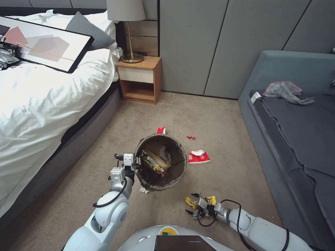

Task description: Pick up the trash bin, then pick up the garbage from the floor and place it into the trash bin.

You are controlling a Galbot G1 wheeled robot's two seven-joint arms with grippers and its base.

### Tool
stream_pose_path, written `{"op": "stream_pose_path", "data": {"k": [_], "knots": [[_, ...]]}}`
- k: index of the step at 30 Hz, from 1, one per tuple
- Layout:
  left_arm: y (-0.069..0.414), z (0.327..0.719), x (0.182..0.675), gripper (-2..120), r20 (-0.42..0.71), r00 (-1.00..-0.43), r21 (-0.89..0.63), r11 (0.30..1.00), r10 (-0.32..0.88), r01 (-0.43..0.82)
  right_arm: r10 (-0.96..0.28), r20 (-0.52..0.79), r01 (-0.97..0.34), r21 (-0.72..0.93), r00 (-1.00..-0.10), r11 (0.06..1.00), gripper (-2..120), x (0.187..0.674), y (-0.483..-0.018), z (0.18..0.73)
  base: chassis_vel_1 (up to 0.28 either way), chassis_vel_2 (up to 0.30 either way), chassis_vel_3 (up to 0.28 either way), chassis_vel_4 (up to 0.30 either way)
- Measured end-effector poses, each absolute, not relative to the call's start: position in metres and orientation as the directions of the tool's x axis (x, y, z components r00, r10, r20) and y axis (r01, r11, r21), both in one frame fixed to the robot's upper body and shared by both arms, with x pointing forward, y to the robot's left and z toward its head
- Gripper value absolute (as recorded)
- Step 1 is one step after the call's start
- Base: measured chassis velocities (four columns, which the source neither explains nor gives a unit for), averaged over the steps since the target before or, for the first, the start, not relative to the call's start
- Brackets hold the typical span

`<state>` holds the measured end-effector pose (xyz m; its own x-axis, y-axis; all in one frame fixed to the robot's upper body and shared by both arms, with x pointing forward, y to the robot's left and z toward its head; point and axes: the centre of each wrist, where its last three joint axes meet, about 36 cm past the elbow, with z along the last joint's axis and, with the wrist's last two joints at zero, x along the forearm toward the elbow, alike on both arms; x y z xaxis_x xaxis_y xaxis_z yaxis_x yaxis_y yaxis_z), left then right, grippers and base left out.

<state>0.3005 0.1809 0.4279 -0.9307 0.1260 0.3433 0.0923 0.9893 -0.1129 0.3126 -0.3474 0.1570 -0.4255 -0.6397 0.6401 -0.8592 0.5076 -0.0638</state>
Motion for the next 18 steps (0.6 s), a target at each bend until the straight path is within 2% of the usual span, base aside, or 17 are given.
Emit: {"op": "stream_pose_path", "data": {"k": [3, 7, 9, 15, 18], "knots": [[0.1806, 0.4276, 0.3011, 0, 0.343, -0.931, -0.113, 0.989, 0.127, 0.093, -0.644, 0.638, -0.861, -0.059, -0.422, 0.505, 78, 0.3084, -0.3446, 0.1545, 0.000, 0.000, 0.000, 0.000], [0.1807, 0.4276, 0.3011, 0, 0.343, -0.931, -0.112, 0.989, 0.127, 0.093, -0.645, 0.637, -0.861, -0.058, -0.421, 0.505, 75, 0.3070, -0.3439, 0.1539, 0.000, 0.000, 0.000, 0.000], [0.1812, 0.4276, 0.3012, 0, 0.343, -0.931, -0.110, 0.989, 0.127, 0.094, -0.649, 0.631, -0.861, -0.061, -0.425, 0.504, 65, 0.3050, -0.3417, 0.1550, 0.000, 0.000, 0.000, 0.000], [0.1810, 0.4278, 0.3012, 0, 0.343, -0.931, -0.111, 0.989, 0.126, 0.094, -0.648, 0.621, -0.856, -0.070, -0.440, 0.513, 53, 0.3047, -0.3399, 0.1587, 0.000, 0.000, 0.000, 0.000], [0.1803, 0.4280, 0.3014, 0, 0.342, -0.931, -0.112, 0.989, 0.128, 0.095, -0.645, 0.616, -0.850, -0.078, -0.452, 0.521, 41, 0.3050, -0.3415, 0.1634, 0.000, 0.000, 0.000, 0.000]]}}
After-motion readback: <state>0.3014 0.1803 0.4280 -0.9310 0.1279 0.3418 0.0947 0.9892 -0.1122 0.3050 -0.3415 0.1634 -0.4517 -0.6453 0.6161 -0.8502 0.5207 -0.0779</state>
